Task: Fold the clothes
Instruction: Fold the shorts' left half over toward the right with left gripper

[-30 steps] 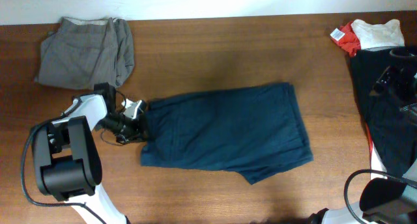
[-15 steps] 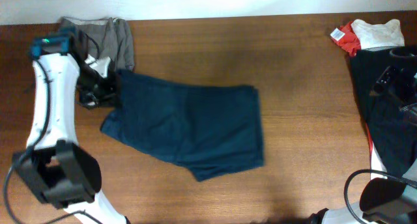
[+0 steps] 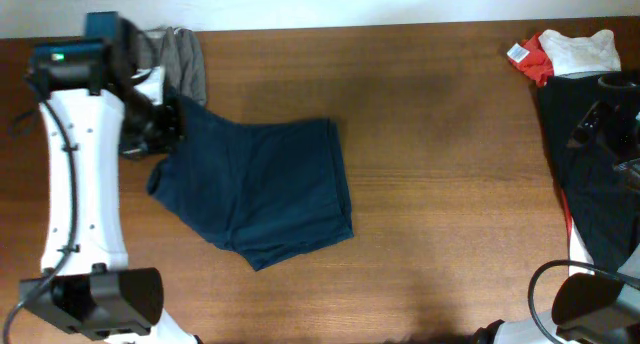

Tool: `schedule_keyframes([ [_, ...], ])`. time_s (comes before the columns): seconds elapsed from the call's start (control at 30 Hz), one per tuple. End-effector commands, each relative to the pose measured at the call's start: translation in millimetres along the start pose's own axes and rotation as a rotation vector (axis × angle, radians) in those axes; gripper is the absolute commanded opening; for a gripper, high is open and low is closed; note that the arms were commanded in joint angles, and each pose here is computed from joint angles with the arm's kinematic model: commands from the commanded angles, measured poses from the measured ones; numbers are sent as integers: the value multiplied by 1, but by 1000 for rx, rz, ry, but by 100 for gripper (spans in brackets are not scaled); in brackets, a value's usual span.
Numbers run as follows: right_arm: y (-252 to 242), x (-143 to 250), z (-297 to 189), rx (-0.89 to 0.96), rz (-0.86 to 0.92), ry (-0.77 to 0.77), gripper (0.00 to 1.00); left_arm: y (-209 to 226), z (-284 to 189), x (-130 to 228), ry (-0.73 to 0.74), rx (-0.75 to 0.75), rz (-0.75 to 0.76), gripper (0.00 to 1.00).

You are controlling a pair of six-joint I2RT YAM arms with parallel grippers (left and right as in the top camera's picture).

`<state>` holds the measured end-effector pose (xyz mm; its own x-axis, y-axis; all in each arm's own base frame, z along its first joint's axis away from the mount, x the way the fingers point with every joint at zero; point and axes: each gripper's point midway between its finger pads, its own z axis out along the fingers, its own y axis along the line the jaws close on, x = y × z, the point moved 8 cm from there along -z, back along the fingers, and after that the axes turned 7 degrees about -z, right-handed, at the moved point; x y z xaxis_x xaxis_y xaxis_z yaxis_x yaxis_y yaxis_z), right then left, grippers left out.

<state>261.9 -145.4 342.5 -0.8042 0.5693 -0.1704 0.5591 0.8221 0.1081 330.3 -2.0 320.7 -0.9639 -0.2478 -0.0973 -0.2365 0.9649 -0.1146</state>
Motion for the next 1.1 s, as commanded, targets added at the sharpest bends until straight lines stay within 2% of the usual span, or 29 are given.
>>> schedule_keyframes([
  [0.0, 0, 2, -2, 1, -9, -2, 98, -25, -12, 13, -38, 13, 67, 1],
  [0.3, 0, 2, -2, 1, -9, -2, 98, -83, 19, 21, 47, 19, 144, 1],
  [0.5, 0, 2, -2, 1, -9, -2, 98, -128, 57, 26, 88, 12, 179, 1],
  [0.67, 0, 2, -2, 2, -9, -1, 98, -165, 85, 24, 108, 102, 229, 1],
  [1.07, 0, 2, -2, 1, -9, -2, 98, -199, 174, 33, 262, 18, 280, 1],
])
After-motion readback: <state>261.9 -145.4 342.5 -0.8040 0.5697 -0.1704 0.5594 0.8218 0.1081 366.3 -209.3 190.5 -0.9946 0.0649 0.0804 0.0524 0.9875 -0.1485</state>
